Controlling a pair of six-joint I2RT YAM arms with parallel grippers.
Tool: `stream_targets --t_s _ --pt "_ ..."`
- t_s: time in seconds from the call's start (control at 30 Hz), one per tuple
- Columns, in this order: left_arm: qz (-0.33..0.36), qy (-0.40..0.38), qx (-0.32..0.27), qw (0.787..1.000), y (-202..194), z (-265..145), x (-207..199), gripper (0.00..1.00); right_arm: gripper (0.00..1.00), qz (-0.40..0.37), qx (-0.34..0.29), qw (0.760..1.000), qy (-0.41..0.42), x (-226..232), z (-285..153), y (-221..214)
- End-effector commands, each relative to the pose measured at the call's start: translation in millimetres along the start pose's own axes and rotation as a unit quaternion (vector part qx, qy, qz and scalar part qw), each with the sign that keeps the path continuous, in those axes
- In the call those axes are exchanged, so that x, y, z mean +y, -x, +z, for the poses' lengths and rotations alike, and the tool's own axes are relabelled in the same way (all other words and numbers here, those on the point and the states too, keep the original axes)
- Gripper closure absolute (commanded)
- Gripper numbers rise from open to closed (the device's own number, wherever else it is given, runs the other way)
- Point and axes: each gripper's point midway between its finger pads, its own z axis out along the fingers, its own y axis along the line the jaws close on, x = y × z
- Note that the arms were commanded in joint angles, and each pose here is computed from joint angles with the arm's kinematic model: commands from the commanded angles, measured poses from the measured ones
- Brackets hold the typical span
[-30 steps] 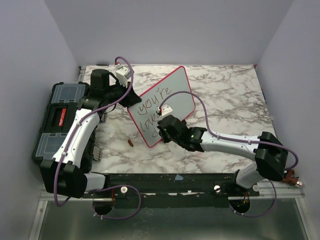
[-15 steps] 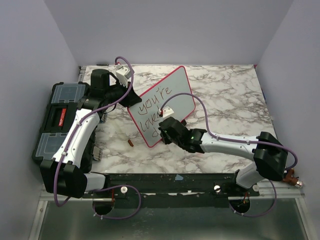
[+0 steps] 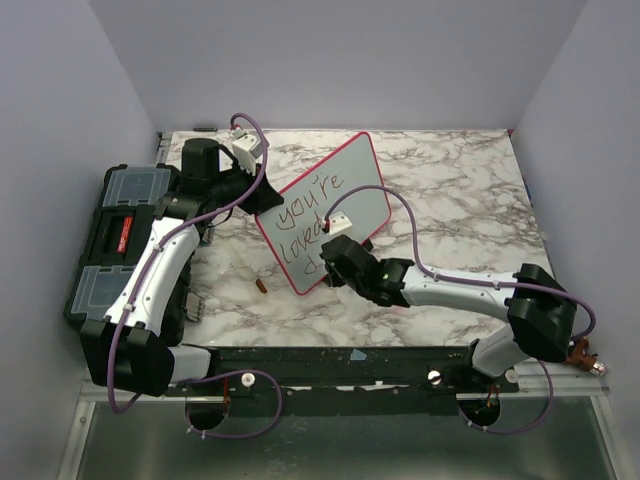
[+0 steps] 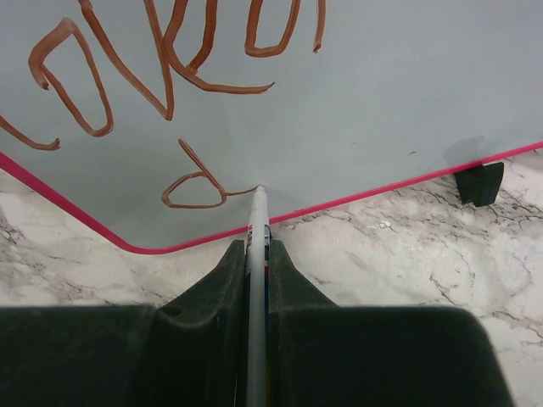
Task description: Write a sentence on the whiteboard
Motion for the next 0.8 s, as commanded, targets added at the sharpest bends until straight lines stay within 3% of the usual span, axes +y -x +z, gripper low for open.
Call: stream_targets --t_s 0.0,0.3,0.77 --pt "0.035 0.018 -0.007 0.999 5 -2 4 1.0 0.99 0.019 -0.022 0.999 0.016 0 -10 10" --pt "0.036 0.018 -0.01 0.999 6 -4 3 1.0 0.99 0.056 -0.05 0.996 0.043 -4 -30 8" --pt "0.033 0.014 -0.009 0.999 5 -2 3 1.0 0.99 0.125 -0.145 0.979 0.073 -9 -42 28"
